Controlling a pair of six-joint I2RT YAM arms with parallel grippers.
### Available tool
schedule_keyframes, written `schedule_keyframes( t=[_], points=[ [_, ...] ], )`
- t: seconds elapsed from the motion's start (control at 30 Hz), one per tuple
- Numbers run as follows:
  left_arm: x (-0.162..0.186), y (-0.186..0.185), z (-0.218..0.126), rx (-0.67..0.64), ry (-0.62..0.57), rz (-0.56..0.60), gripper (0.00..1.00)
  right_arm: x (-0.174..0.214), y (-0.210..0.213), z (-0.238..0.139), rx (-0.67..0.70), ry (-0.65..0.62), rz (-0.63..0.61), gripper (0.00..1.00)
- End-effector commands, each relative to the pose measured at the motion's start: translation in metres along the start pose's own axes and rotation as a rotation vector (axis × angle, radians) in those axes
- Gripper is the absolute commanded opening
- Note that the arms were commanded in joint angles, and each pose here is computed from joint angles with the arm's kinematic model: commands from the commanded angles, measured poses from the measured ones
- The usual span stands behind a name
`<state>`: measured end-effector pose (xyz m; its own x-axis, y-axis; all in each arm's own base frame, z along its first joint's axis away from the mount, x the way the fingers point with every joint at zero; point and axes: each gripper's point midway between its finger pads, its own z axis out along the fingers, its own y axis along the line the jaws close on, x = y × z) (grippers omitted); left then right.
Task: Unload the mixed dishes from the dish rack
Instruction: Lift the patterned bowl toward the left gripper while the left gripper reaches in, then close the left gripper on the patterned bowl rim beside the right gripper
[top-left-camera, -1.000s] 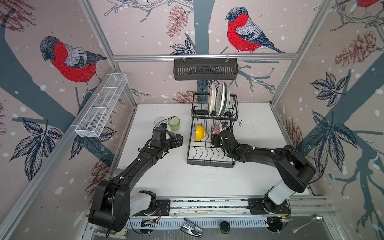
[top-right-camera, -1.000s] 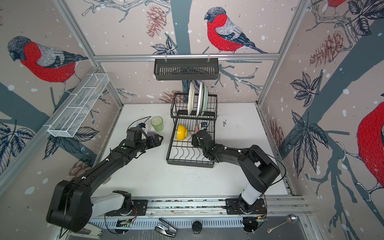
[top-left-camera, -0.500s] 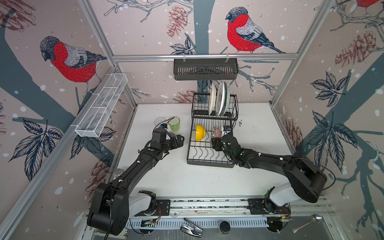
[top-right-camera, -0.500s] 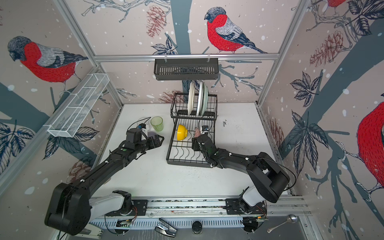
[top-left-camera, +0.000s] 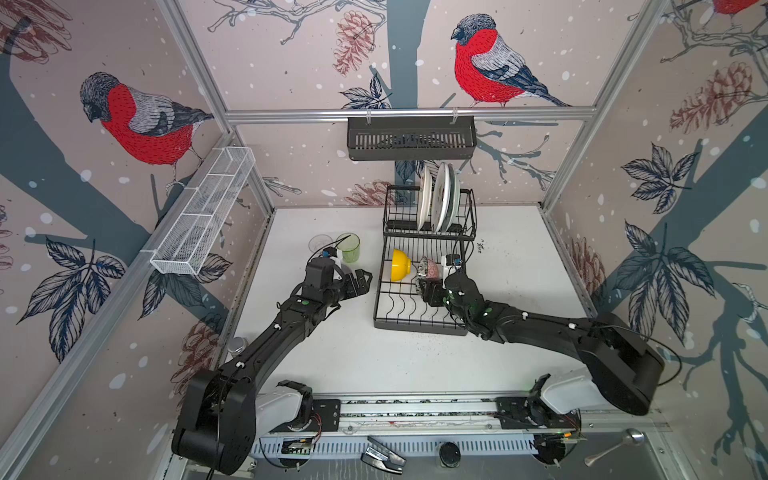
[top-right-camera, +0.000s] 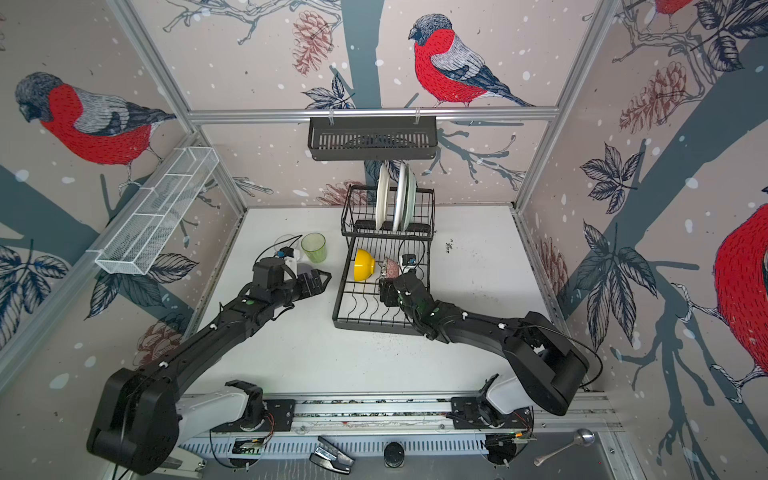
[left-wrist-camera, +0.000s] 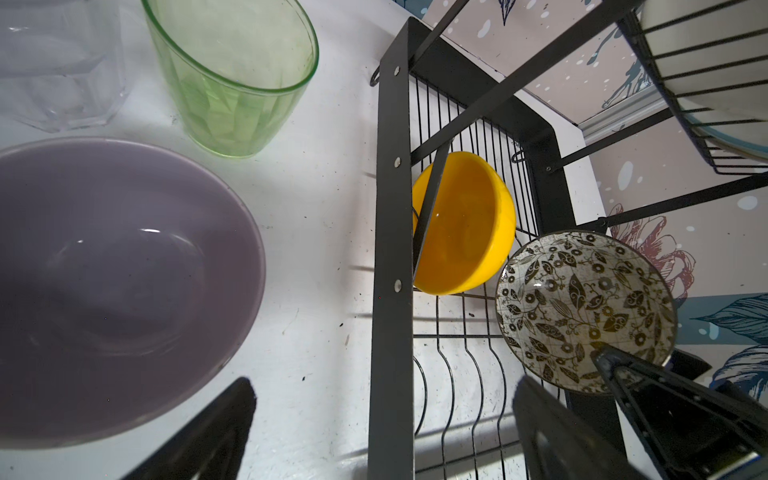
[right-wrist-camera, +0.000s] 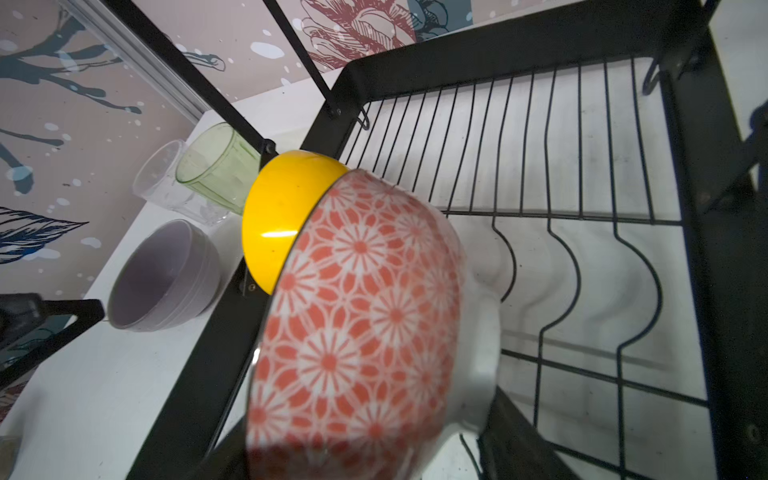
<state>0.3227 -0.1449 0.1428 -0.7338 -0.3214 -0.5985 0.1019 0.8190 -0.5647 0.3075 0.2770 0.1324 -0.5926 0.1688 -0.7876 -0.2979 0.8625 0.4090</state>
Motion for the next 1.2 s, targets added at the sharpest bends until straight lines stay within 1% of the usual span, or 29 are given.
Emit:
schedule_keyframes(
  t=[0.0, 0.2, 0.53, 0.6, 0.67, 0.73, 0.8, 0.83, 0.87, 0.9, 0.93, 0.97, 1.0, 1.03, 1.17],
  points=[
    [-0.012, -0.018, -0.002, 0.070, -0.052, 0.015, 0.97, -0.020, 0.022, -0.009, -0.084, -0.075, 0.035, 0.54],
    [-0.011, -0.039, 0.000, 0.123, -0.049, 0.037, 0.97, -0.030, 0.046, -0.022, -0.190, -0.088, 0.038, 0.55],
    [0.011, -0.081, 0.023, 0.224, 0.044, 0.062, 0.97, -0.042, 0.081, -0.044, -0.366, -0.103, 0.038, 0.57],
    [0.014, -0.088, 0.026, 0.247, 0.055, 0.061, 0.95, -0.043, 0.084, -0.047, -0.389, -0.109, 0.043, 0.57],
    [0.016, -0.093, 0.030, 0.266, 0.061, 0.059, 0.92, -0.044, 0.087, -0.050, -0.412, -0.111, 0.046, 0.57],
    [0.017, -0.098, 0.033, 0.278, 0.068, 0.058, 0.87, -0.044, 0.091, -0.052, -0.434, -0.108, 0.047, 0.57],
    [0.017, -0.105, 0.034, 0.296, 0.073, 0.064, 0.76, -0.044, 0.094, -0.054, -0.448, -0.105, 0.050, 0.57],
    [0.018, -0.107, 0.035, 0.303, 0.076, 0.066, 0.69, -0.043, 0.095, -0.055, -0.457, -0.102, 0.051, 0.57],
    [0.018, -0.110, 0.035, 0.314, 0.079, 0.071, 0.59, -0.043, 0.096, -0.056, -0.463, -0.102, 0.050, 0.57],
    [0.019, -0.113, 0.036, 0.325, 0.084, 0.075, 0.53, -0.044, 0.096, -0.057, -0.467, -0.103, 0.050, 0.57],
    [0.019, -0.114, 0.036, 0.329, 0.088, 0.075, 0.51, -0.044, 0.096, -0.057, -0.468, -0.104, 0.050, 0.57],
    [0.020, -0.114, 0.037, 0.330, 0.092, 0.075, 0.46, -0.044, 0.096, -0.057, -0.469, -0.106, 0.051, 0.57],
    [0.019, -0.115, 0.037, 0.332, 0.093, 0.076, 0.39, -0.044, 0.096, -0.058, -0.468, -0.106, 0.051, 0.57],
    [0.019, -0.116, 0.037, 0.330, 0.093, 0.077, 0.35, -0.044, 0.096, -0.058, -0.467, -0.107, 0.053, 0.57],
    [0.019, -0.115, 0.037, 0.326, 0.096, 0.078, 0.34, -0.042, 0.098, -0.058, -0.483, -0.102, 0.054, 0.57]
  ],
)
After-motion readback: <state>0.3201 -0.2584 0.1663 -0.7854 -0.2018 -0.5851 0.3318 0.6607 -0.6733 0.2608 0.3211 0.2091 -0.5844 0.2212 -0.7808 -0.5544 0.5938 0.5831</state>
